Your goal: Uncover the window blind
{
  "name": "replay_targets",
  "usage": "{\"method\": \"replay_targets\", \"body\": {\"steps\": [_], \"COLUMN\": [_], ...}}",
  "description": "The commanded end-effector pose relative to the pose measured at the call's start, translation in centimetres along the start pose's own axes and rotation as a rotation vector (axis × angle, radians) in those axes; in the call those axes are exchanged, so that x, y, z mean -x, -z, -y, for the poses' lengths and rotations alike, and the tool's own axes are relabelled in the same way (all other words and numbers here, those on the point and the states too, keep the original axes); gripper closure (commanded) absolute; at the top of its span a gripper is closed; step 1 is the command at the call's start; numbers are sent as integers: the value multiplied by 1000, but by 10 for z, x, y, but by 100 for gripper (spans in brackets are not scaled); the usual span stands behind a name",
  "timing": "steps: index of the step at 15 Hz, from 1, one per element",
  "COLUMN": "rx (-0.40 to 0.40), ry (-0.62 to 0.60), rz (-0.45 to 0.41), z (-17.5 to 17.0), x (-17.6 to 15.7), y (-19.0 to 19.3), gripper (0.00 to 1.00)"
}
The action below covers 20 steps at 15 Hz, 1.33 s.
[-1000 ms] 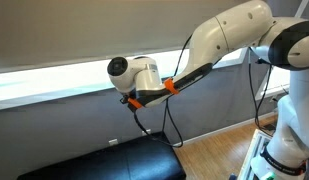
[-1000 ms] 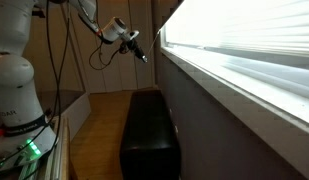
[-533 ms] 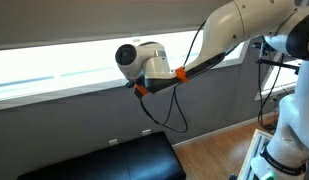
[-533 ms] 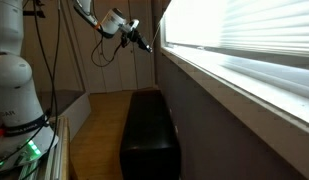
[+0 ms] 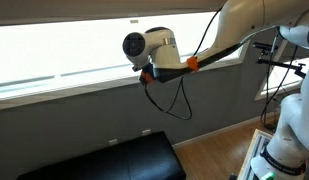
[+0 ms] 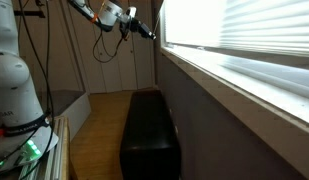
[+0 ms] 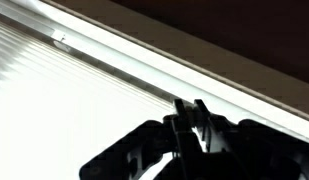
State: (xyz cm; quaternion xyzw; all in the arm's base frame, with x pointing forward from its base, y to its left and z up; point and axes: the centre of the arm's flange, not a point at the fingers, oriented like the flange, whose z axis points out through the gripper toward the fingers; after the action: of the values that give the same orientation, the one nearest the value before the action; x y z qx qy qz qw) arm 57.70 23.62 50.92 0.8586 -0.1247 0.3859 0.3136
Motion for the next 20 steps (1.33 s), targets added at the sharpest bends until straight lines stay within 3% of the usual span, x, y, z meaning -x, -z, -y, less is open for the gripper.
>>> {"method": "replay_targets", "body": {"steps": [1,2,3,11,12,20], "rx": [97,114,78,97,97,247], "ry": [-57,-68,-45,-62,-62,-169], "rz": [-46,-56,-40,-61,-61,-288], "z": [-30,-36,-23,-32,-31,-61], "x": [8,5,-12,-15,-15,-74], "y": [-1,-2,0,0,0,1], "gripper": [96,96,86,86,96,96]}}
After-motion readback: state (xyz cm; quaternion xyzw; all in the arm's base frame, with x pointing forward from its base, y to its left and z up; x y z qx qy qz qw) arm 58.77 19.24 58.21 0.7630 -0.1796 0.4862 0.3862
